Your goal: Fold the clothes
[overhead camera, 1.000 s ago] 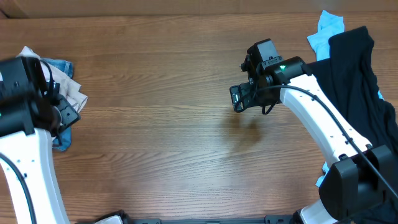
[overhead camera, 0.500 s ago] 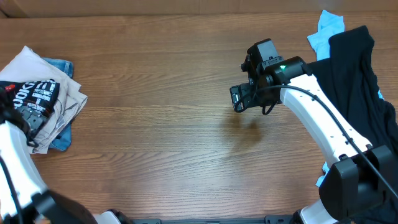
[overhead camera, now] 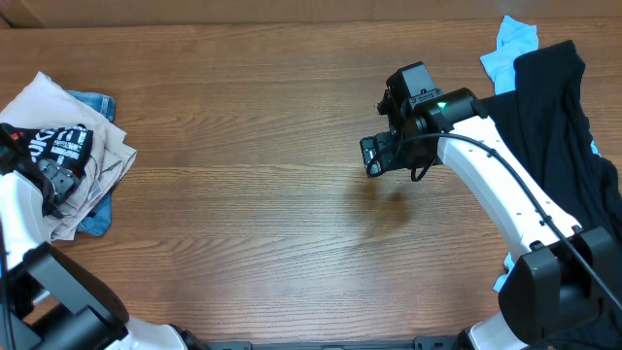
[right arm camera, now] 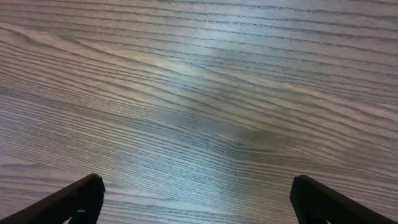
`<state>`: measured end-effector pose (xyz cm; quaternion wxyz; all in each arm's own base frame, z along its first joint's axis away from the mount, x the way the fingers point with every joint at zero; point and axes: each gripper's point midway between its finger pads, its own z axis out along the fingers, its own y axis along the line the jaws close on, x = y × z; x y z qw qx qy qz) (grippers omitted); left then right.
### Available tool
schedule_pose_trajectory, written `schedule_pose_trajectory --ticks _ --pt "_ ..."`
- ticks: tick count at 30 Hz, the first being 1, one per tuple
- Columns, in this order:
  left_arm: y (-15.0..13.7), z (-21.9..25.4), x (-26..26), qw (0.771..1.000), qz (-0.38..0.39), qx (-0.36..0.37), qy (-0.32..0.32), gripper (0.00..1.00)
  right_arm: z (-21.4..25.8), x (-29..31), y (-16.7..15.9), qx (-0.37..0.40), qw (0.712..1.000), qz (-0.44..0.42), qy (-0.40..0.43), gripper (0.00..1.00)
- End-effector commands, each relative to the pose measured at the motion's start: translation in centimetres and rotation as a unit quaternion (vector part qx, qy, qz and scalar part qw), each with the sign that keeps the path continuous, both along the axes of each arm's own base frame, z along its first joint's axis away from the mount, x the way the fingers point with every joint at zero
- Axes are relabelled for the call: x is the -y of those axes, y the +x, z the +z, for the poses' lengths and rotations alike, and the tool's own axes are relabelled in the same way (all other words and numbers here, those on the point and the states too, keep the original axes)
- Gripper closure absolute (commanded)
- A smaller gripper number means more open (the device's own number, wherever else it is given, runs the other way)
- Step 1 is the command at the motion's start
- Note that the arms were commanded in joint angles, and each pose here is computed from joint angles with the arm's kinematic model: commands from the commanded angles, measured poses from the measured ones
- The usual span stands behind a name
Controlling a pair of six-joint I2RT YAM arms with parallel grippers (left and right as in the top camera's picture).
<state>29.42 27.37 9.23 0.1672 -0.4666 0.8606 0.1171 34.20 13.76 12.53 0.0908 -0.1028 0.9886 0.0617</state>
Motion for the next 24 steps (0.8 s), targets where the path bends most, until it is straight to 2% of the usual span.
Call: schedule_pose_trajectory --ticks 1,5,9,13,18,19,20,22,24 --pt "-0.6 -2.3 0.5 0.999 -0.008 -0.03 -0.028 0.39 1.8 -0.1 0.3 0.023 1.0 -0.001 0.011 0.0" --pt "-1.2 -2.4 1.1 0.998 -0.001 -0.038 -0.042 0.77 1.8 -0.1 0.2 0.022 1.0 -0.001 0.01 0.0" --pt "-1.1 -0.2 2.1 0.999 -0.003 -0.012 -0.052 0.87 1.8 -0.1 0.2 0.022 1.0 -0.001 0.01 0.0" --pt "-1.3 3.6 2.3 0.999 -0.005 0.026 -0.022 0.85 1.8 -0.1 0.2 0.022 1.0 -0.001 0.01 0.0" --pt "-3.9 7.2 4.1 0.999 0.001 0.031 -0.012 0.79 1.8 -0.1 0.2 0.022 1.0 -0.001 0.01 0.0" --pt "-4.3 7.5 4.4 1.0 0.001 0.028 -0.013 0.76 1.8 -0.1 0.2 0.022 1.0 -0.001 0.01 0.0" --pt "-4.9 7.5 4.7 1.0 0.003 0.019 -0.015 0.67 1.8 -0.1 0.2 0.022 1.0 -0.001 0.01 0.0" --pt "-5.0 7.3 4.8 1.0 0.004 0.014 -0.019 0.55 1.8 -0.1 0.2 0.022 1.0 -0.001 0.01 0.0" --pt "-4.8 7.2 5.0 1.0 0.001 0.019 -0.025 0.5 1.8 -0.1 0.2 0.021 1.0 -0.001 0.01 0.0"
